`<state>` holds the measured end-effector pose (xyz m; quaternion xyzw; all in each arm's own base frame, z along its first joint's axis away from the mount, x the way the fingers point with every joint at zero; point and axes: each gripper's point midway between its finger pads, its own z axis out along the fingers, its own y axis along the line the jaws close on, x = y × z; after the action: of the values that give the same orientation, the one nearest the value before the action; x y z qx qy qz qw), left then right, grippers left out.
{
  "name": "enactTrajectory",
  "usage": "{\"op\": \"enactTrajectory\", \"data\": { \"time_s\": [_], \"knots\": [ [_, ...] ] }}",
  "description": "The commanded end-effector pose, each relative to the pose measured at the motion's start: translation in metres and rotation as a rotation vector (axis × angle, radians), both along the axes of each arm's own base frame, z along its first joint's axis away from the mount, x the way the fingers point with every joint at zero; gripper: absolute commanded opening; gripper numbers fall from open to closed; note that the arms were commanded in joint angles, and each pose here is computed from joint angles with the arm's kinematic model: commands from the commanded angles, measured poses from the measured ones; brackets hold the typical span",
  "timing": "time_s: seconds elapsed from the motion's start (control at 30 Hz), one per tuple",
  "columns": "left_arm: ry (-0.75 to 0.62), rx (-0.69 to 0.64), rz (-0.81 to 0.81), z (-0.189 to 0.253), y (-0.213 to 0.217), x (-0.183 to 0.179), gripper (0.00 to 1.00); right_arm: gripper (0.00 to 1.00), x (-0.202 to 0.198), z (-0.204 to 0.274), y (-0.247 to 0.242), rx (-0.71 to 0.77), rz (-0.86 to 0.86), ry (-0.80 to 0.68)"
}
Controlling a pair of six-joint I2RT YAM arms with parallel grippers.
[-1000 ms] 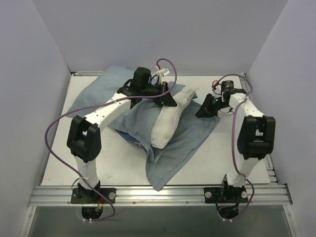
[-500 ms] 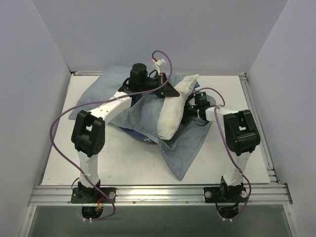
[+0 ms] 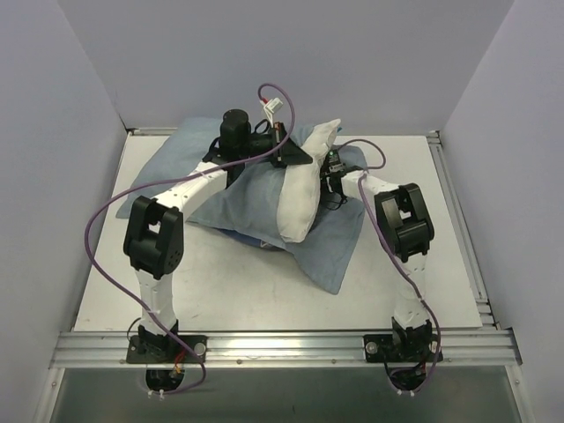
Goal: Put the pillow into the pillowcase
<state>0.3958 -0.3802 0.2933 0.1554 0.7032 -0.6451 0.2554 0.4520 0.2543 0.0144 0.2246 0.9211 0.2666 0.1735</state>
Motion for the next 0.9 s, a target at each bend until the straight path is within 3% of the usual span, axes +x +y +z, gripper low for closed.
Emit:
{"op": "enactTrajectory", "data": {
  "time_s": [0.0,0.1,0.27,0.43,0.63,0.77,0.87],
  "knots": [
    [-0.122,-0.087,-0.059,0.05,0.007,-0.021,0.0,0.02,-0.031,-0.032,-0.048,-0.198,0.004,0.121],
    [-0.116,-0.081,-0.032,0.045,0.017,-0.014,0.0,0.0,-0.034,-0.029,-0.082,-0.197,-0.024,0.134],
    [-0.108,-0.057,-0.018,0.026,0.028,-0.01,0.0,0.0,-0.04,0.01,-0.102,-0.137,0.078,0.07],
    [-0.093,-0.003,0.026,-0.003,0.035,-0.006,0.0,0.0,-0.049,0.072,-0.086,0.087,0.214,-0.061],
    [-0.148,0.335,0.035,-0.08,0.062,-0.01,0.0,0.0,-0.057,0.125,-0.113,0.258,0.193,-0.194],
    [-0.093,0.626,-0.01,-0.158,0.098,-0.03,0.0,0.0,-0.056,0.15,-0.139,0.358,0.133,-0.252],
    [-0.034,0.772,-0.01,-0.199,0.116,-0.035,0.0,0.0,-0.064,0.156,-0.141,0.408,0.128,-0.243]
  ]
}}
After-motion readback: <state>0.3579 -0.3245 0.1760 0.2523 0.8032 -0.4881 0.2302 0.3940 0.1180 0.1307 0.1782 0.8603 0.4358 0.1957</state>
